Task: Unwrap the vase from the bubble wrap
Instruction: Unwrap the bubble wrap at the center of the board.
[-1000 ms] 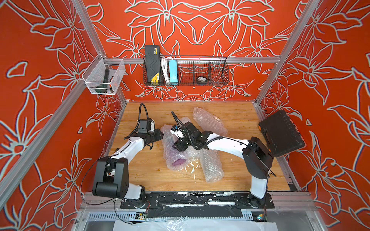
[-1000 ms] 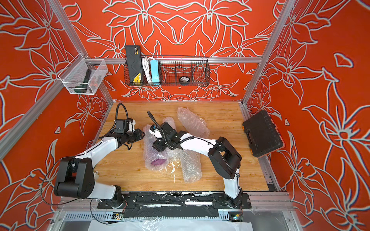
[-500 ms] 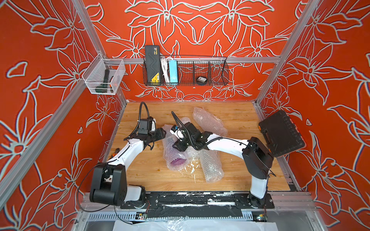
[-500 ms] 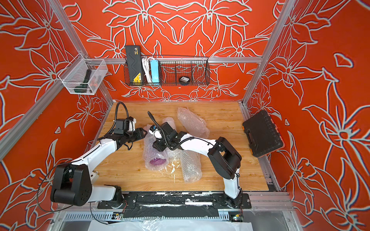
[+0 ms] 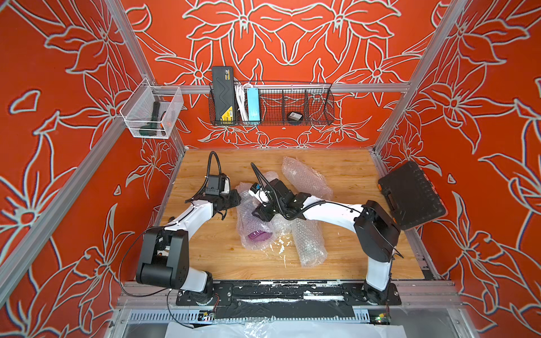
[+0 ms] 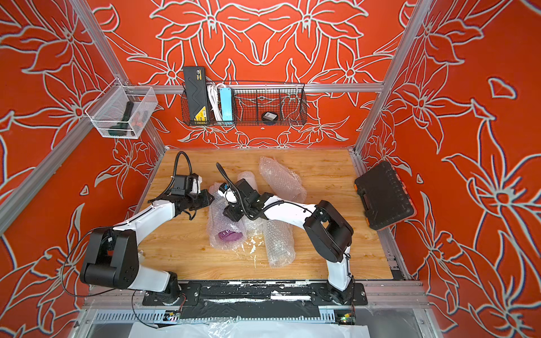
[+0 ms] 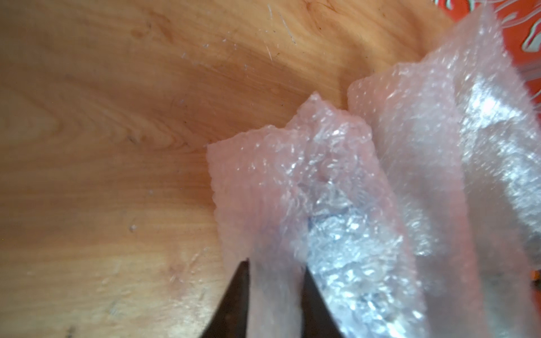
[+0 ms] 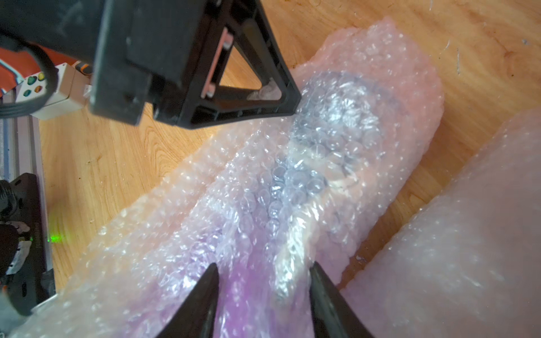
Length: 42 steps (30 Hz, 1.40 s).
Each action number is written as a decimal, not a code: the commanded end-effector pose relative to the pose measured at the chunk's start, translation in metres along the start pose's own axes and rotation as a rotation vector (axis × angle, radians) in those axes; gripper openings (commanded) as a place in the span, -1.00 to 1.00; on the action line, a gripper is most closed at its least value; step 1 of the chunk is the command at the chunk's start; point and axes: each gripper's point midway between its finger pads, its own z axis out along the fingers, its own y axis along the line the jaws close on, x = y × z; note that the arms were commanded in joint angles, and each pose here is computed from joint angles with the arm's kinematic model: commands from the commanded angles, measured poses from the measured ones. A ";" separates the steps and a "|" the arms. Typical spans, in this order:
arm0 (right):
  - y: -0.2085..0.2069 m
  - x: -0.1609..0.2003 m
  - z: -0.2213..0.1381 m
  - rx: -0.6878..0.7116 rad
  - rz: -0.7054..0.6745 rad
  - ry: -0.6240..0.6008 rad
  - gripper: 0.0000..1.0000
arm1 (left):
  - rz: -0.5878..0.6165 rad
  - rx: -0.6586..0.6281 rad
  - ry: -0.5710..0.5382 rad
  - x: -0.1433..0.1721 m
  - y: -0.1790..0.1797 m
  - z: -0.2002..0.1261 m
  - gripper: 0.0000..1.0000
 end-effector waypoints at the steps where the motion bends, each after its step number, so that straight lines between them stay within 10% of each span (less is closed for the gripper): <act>1: -0.014 0.026 0.003 0.031 0.022 0.074 -0.21 | 0.021 -0.009 -0.017 -0.004 0.000 -0.002 -0.84; 16: -0.040 0.039 -0.003 0.061 0.068 0.082 -0.99 | 0.036 -0.029 -0.080 -0.010 0.004 -0.028 -1.00; 42: -0.086 0.054 -0.031 0.231 0.125 0.044 -1.00 | -0.037 -0.179 -0.215 -0.028 0.046 -0.051 -1.00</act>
